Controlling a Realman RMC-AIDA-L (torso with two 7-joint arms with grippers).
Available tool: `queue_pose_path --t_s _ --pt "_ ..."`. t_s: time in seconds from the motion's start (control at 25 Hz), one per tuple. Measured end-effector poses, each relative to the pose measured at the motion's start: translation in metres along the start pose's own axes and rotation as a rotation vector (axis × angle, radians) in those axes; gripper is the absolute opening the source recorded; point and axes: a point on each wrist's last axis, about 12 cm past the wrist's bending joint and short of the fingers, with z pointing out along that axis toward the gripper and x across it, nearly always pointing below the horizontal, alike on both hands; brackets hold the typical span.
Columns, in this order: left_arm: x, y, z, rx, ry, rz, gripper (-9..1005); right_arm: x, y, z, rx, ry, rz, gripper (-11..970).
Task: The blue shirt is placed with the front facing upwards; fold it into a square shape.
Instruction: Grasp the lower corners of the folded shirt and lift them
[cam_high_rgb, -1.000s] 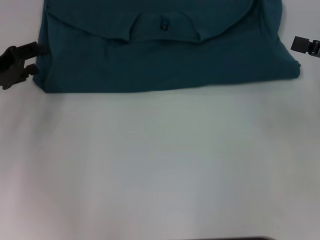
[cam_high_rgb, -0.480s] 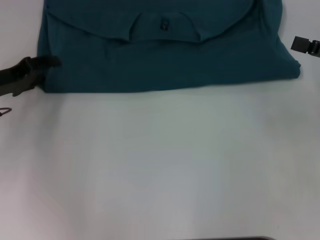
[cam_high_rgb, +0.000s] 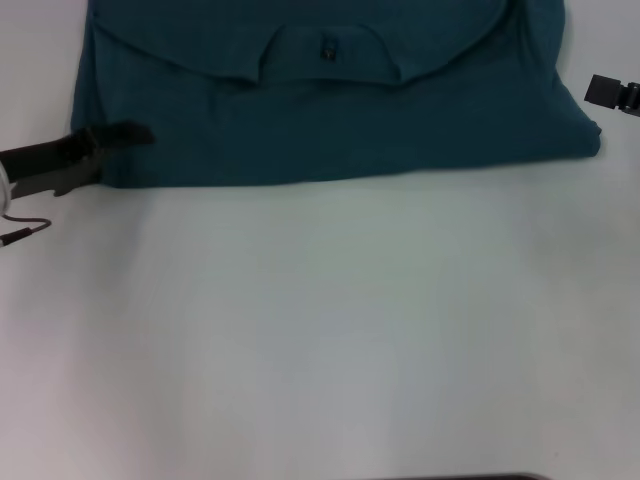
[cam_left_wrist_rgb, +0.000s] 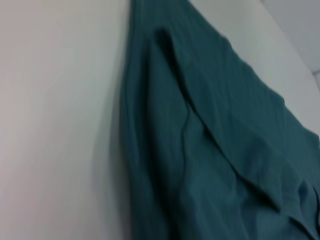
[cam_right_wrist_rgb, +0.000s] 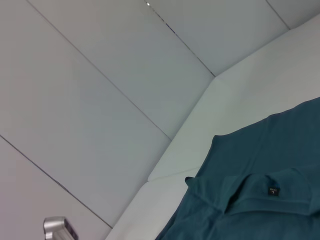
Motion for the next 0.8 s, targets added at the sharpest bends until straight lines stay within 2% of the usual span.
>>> queue_pose_path --t_s 0.36,0.44,0.8 --pt "-0.005 -0.012 0.003 0.034 0.075 -0.006 720 0.0 0.001 -0.003 -0.004 -0.011 0.011 535" --pt "-0.005 -0.012 0.003 0.027 0.078 -0.01 527 0.0 0.001 -0.003 -0.007 -0.013 0.012 534" --pt "-0.006 -0.012 0.001 0.028 0.09 -0.009 170 0.0 0.001 -0.004 -0.009 -0.016 0.014 529"
